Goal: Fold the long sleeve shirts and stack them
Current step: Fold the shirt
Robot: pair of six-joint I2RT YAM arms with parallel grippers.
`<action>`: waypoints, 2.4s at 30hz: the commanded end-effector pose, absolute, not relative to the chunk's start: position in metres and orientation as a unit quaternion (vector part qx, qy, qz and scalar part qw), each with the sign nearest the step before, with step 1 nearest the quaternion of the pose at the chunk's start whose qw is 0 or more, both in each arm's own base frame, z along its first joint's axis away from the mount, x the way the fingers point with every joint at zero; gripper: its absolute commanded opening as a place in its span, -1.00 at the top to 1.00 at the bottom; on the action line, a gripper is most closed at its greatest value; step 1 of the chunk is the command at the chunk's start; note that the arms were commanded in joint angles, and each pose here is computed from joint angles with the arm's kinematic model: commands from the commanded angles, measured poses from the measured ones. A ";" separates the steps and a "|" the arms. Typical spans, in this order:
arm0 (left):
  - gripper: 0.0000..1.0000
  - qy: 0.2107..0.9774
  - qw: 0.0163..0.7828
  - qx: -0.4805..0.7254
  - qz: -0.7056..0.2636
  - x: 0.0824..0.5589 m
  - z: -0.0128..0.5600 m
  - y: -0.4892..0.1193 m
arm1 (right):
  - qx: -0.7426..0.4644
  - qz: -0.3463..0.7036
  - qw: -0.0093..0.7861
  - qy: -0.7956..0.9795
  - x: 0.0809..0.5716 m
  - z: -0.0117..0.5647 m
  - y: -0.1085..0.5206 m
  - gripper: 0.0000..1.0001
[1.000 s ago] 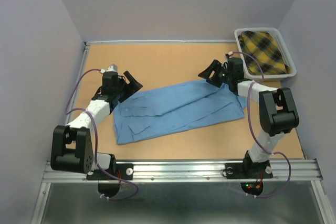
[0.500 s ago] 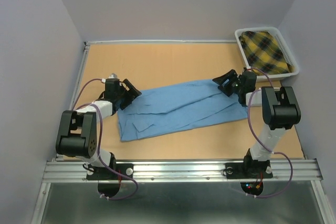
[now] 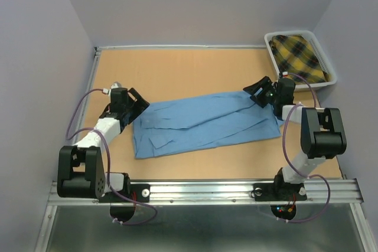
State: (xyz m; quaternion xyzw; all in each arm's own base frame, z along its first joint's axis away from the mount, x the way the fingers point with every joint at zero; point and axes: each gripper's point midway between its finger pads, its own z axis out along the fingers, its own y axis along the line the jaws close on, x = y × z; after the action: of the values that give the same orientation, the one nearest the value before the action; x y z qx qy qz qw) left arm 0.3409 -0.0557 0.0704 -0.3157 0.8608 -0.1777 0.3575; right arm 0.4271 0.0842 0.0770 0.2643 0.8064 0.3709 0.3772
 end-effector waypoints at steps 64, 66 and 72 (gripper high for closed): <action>-0.64 0.887 0.307 -0.153 -0.310 0.369 0.068 -0.222 | 0.223 0.414 0.440 0.765 0.431 0.089 0.128 -0.43; -0.64 0.891 0.295 -0.168 -0.301 0.362 0.051 -0.212 | 0.243 0.397 0.439 0.768 0.430 0.077 0.114 -0.43; -0.64 0.895 0.282 -0.196 -0.284 0.356 0.027 -0.188 | 0.287 0.367 0.430 0.773 0.431 0.049 0.078 -0.43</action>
State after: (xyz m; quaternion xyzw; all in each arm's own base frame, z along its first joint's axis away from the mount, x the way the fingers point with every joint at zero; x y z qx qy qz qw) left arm 0.3631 -0.2057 0.0442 -0.1808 0.8883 -0.3084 0.2884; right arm 0.4297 0.1018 0.0633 0.2663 0.7739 0.3949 0.4173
